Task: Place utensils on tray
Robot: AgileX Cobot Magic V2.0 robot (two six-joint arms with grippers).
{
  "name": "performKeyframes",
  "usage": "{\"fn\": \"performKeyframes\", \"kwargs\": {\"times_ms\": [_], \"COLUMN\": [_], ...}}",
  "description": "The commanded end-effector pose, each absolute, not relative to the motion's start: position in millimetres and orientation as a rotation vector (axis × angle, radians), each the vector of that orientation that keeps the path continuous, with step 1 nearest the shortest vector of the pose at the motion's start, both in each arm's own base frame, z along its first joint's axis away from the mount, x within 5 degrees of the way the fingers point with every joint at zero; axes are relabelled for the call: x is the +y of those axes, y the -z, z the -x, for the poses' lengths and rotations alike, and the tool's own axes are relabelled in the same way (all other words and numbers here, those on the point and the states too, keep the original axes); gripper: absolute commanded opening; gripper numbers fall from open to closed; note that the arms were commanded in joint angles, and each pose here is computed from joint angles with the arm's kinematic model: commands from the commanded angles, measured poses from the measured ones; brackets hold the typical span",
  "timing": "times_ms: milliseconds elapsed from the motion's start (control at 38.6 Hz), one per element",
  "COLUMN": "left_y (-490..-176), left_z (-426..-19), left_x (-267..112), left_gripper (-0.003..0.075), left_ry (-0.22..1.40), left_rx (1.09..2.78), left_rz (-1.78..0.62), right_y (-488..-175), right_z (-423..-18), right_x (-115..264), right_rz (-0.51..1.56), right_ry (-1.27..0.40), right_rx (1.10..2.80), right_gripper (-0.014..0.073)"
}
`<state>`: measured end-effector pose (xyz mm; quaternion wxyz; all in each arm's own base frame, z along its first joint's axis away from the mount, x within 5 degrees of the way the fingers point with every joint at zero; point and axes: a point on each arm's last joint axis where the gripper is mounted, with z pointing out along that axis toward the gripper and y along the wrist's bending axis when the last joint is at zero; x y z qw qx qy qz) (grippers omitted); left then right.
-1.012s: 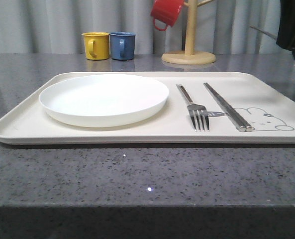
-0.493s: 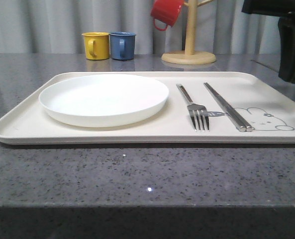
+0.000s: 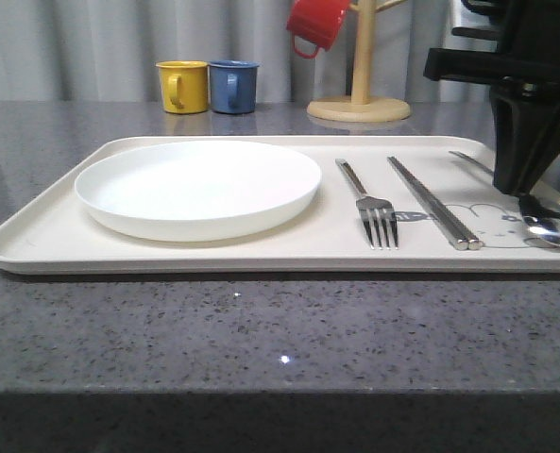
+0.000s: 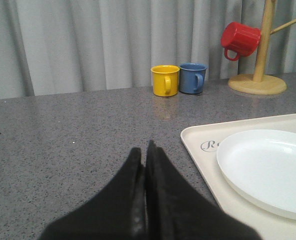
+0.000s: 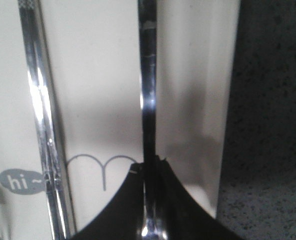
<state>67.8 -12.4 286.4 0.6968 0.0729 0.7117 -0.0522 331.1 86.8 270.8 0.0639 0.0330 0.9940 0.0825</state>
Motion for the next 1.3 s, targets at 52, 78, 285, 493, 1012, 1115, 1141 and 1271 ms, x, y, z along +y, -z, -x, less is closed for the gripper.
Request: {"fn": "performKeyframes", "kwargs": {"times_ms": [52,78,285,493,1012,1115,1141,1271], "left_y": [-303.7,-303.7,-303.7,-303.7,-303.7,-303.7,-303.7,-303.7], "left_z": [-67.0,-67.0,-67.0,-67.0,-67.0,-67.0,-67.0,-67.0], "left_x": [-11.6,-11.6,-11.6,-11.6,-11.6,-11.6,-11.6,-11.6], "left_gripper": [-0.0018,-0.0018,-0.0018,-0.0018,-0.0018,-0.0018,-0.0018,-0.0018], "left_ry": [0.13,0.13,0.13,0.13,0.13,0.13,0.13,0.13], "left_rx": [1.481,1.481,1.481,1.481,1.481,1.481,1.481,1.481], "left_rz": [-0.131,-0.131,-0.131,-0.131,-0.131,-0.131,-0.131,-0.131], "right_y": [-289.2,-288.4,-285.3,-286.2,-391.1,-406.0,-408.1,-409.0], "right_z": [-329.5,-329.7,-331.1,-332.0,-307.2,-290.5,-284.6,-258.3], "right_x": [86.4,86.5,86.9,87.1,66.2,59.4,57.9,52.2], "right_rz": [-0.1,-0.1,-0.102,-0.101,0.014,0.046,0.048,0.105], "right_ry": [-0.284,-0.283,-0.282,-0.283,-0.091,-0.068,-0.07,-0.083], "right_rx": [2.927,2.93,2.94,2.936,2.696,2.57,2.543,2.387], "right_gripper": [-0.0015,-0.0015,0.0064,0.0234,0.0088,-0.003,-0.0052,-0.0069]}}
